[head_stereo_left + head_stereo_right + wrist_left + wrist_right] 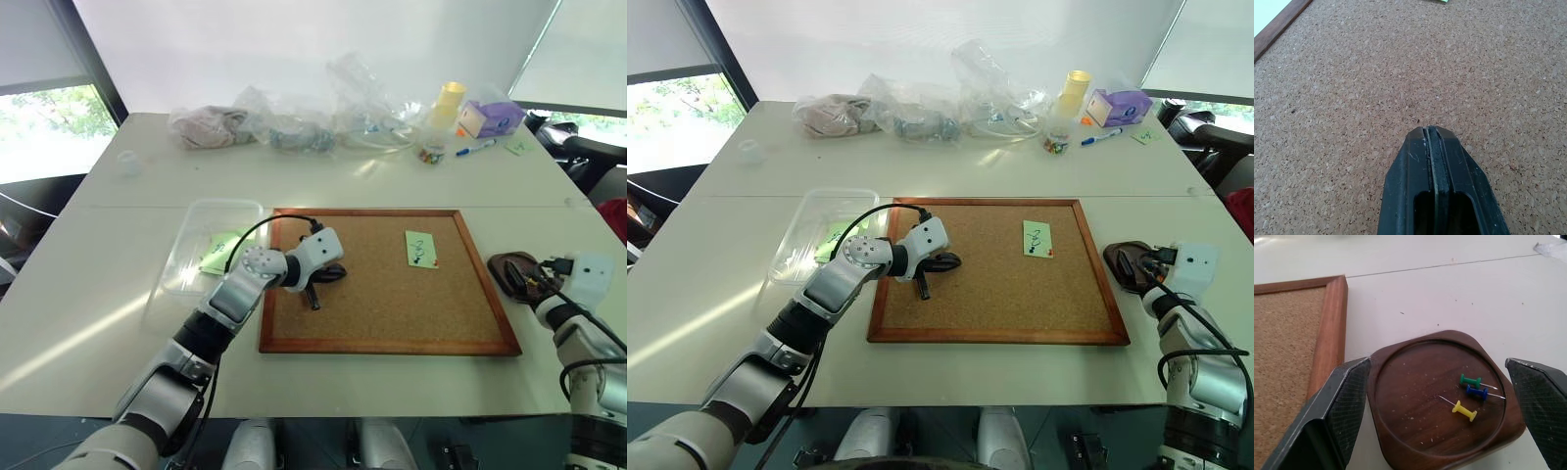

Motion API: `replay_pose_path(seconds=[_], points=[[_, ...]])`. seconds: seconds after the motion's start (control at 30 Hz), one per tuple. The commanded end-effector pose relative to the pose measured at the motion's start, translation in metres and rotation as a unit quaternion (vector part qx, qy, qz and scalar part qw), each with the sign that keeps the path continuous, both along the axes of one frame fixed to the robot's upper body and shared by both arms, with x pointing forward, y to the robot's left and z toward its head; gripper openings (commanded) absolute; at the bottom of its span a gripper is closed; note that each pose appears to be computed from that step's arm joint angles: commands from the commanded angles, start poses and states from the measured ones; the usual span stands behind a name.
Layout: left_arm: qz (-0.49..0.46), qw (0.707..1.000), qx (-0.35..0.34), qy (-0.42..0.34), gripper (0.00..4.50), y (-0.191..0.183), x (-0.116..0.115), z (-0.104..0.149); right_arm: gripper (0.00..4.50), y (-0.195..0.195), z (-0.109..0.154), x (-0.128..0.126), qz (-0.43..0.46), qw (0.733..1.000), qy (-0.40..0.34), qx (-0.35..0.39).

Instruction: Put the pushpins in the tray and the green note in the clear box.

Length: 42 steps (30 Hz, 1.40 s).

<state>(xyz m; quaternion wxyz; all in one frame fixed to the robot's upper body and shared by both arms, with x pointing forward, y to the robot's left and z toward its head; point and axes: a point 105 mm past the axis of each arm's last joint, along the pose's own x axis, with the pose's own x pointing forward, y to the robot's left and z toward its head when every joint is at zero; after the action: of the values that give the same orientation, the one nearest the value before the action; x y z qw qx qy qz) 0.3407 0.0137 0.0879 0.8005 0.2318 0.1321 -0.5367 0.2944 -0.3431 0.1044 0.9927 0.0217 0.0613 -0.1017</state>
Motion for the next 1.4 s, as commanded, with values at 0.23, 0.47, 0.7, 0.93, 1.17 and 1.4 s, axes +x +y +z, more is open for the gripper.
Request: replay_pose_path(seconds=[0.23,0.47,0.7,0.93,1.17,1.4], points=[[0.021,0.999,0.031,0.013,0.00,0.007,0.001,-0.018,4.43,0.072,0.031,0.003,0.177,0.983,-0.046,-0.010],[0.019,0.999,0.032,0.009,0.00,0.007,0.002,-0.017,4.43,0.107,0.009,0.013,0.209,0.978,-0.023,0.001],[0.021,0.999,0.034,0.008,0.00,0.008,0.002,-0.018,4.43,0.109,0.004,0.019,0.203,0.979,-0.018,0.000],[0.021,0.999,0.033,0.007,0.00,0.008,0.002,-0.017,3.70,0.105,-0.005,0.021,0.196,0.981,-0.002,0.004],[0.022,0.999,0.034,0.007,0.00,0.008,0.003,-0.017,0.88,0.108,-0.010,0.022,0.202,0.979,0.007,0.028],[0.025,0.999,0.035,0.005,0.00,0.009,0.004,-0.017,0.88,0.106,-0.012,0.021,0.200,0.979,0.009,0.034]])
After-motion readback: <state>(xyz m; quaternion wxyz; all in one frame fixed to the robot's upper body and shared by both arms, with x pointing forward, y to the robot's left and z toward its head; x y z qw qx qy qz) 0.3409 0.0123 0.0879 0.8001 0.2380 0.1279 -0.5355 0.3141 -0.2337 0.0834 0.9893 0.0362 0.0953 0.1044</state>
